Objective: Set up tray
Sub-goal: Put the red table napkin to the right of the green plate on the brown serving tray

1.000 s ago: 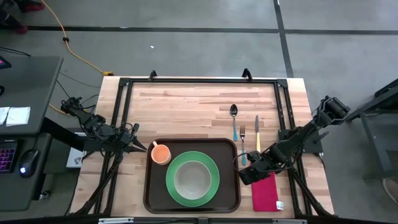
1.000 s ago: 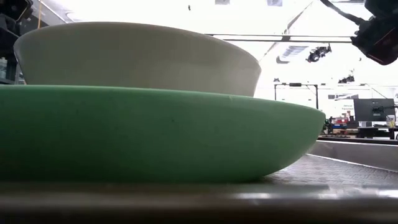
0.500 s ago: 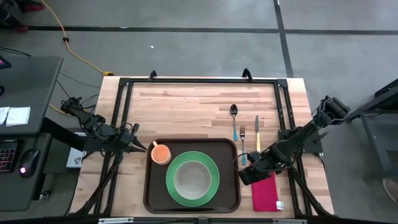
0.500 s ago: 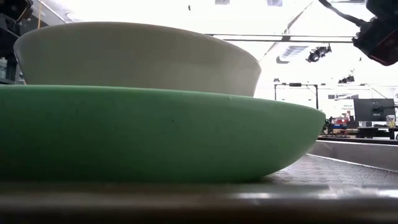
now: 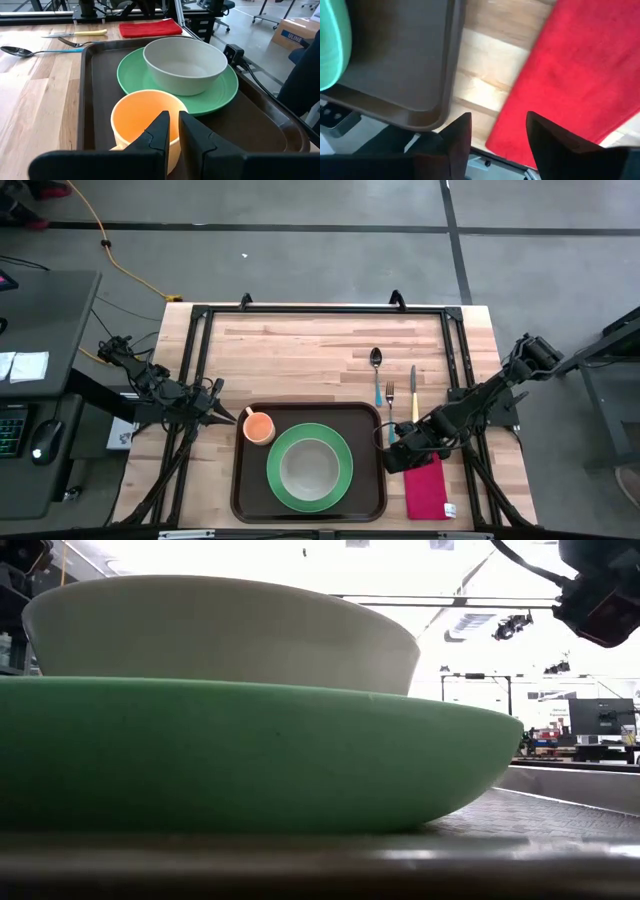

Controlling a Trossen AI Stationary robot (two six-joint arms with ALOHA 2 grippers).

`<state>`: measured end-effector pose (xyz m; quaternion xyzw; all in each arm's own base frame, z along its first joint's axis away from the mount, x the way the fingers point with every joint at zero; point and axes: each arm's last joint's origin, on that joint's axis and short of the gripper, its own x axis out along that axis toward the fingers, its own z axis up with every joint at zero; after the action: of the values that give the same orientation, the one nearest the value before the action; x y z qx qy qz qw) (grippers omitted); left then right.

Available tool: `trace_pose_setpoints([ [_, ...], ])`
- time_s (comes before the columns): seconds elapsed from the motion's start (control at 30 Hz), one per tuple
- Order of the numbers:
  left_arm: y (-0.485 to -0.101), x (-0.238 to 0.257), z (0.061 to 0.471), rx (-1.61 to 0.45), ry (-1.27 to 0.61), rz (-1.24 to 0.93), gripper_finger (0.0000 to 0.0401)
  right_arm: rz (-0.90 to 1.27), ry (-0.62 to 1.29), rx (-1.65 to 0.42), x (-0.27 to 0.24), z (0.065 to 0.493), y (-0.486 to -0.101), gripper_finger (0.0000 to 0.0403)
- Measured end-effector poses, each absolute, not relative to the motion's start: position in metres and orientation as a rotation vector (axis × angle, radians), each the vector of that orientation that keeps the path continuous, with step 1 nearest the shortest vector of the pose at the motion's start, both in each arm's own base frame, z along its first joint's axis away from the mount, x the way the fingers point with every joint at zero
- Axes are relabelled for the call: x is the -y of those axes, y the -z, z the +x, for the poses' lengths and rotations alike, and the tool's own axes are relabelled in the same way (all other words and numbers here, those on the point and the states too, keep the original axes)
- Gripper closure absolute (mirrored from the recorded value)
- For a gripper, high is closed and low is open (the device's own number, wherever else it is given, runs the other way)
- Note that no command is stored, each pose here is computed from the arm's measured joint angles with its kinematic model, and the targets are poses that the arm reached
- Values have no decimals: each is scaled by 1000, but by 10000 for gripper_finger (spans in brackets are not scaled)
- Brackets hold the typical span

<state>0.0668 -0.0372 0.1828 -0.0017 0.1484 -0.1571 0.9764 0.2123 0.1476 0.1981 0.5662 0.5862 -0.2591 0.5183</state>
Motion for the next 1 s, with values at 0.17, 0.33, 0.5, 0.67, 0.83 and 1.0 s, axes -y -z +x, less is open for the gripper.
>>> trace_pose_setpoints([
  [0.17, -182, 37, 67, -303, 316, -2, 329, 1367, 622, -1418, -148, 212, -198, 232],
  [0.33, -182, 37, 67, -303, 317, 5, 329, 1379, 637, -1427, -149, 213, -196, 243],
  [0.5, -182, 37, 67, -303, 317, 7, 329, 1397, 605, -1491, -157, 223, -182, 255],
  [0.67, -182, 37, 67, -303, 317, 7, 329, 1382, 635, -1537, -162, 228, -167, 258],
  [0.83, -182, 37, 67, -303, 318, 7, 329, 1371, 670, -1548, -162, 229, -159, 254],
  [1.0, -182, 37, 67, -303, 318, 7, 329, 1333, 724, -1568, -161, 227, -152, 257],
])
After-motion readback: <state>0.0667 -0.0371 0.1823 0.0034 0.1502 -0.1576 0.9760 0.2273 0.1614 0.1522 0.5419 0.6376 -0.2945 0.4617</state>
